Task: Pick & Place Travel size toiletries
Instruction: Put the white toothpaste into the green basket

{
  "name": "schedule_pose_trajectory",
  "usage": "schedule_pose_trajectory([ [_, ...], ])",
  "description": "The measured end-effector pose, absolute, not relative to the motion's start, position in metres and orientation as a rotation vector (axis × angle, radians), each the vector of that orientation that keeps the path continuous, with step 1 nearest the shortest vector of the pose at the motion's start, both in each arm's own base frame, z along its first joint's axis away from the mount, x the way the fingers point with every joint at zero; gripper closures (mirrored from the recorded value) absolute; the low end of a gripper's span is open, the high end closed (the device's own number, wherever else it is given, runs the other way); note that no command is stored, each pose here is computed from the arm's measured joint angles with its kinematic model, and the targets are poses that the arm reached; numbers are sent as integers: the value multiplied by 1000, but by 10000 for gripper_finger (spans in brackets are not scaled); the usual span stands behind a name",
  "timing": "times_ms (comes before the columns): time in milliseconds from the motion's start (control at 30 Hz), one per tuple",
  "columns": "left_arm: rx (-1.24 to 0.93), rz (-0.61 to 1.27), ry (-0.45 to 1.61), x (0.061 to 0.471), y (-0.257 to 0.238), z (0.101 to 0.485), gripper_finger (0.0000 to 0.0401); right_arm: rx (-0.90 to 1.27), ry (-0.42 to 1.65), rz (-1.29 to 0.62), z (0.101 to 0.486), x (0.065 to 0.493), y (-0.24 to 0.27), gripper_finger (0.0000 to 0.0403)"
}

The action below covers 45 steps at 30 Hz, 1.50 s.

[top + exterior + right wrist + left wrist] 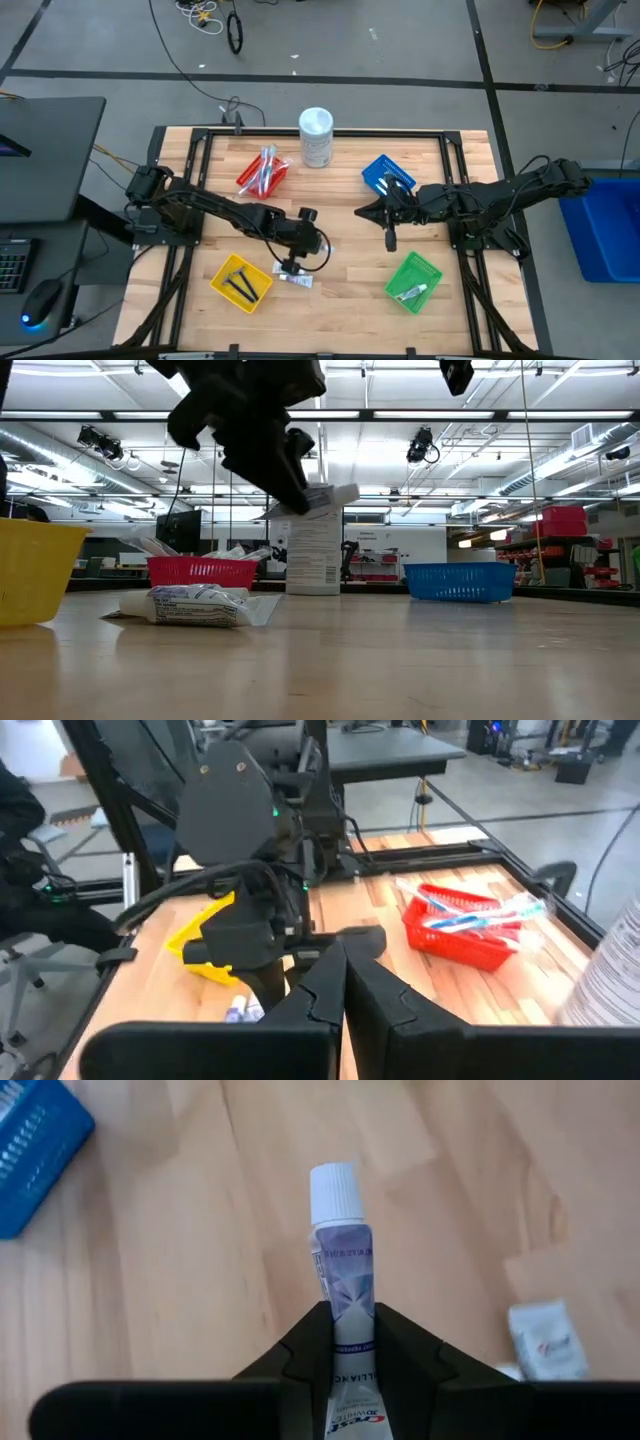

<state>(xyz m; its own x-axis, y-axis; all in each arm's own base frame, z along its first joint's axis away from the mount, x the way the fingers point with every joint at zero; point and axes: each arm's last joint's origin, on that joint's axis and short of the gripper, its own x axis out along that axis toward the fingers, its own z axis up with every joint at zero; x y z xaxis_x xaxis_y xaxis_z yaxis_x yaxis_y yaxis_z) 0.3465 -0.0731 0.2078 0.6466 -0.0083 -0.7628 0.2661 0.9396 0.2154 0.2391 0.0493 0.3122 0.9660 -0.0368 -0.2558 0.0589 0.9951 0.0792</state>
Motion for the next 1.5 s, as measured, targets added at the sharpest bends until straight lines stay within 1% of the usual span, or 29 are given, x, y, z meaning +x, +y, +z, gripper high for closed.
schedule_pose_trajectory([
  [233,358,-165,961,338,-70,206,327,85,270,-59,311,239,49,387],
  [400,355,-153,1052,326,-62,210,327,64,302,-109,307,238,47,388],
  [533,328,-136,1068,321,-59,215,327,63,306,-115,307,238,46,388],
  [900,329,-131,1017,313,-57,231,326,46,373,-122,301,235,45,387],
  [967,329,-127,988,315,-56,234,326,58,375,-134,300,235,45,385],
  [1200,305,-97,980,315,-44,238,326,92,354,-154,304,232,42,373],
  [1500,220,-122,800,328,-30,252,326,124,271,-191,322,216,29,342],
])
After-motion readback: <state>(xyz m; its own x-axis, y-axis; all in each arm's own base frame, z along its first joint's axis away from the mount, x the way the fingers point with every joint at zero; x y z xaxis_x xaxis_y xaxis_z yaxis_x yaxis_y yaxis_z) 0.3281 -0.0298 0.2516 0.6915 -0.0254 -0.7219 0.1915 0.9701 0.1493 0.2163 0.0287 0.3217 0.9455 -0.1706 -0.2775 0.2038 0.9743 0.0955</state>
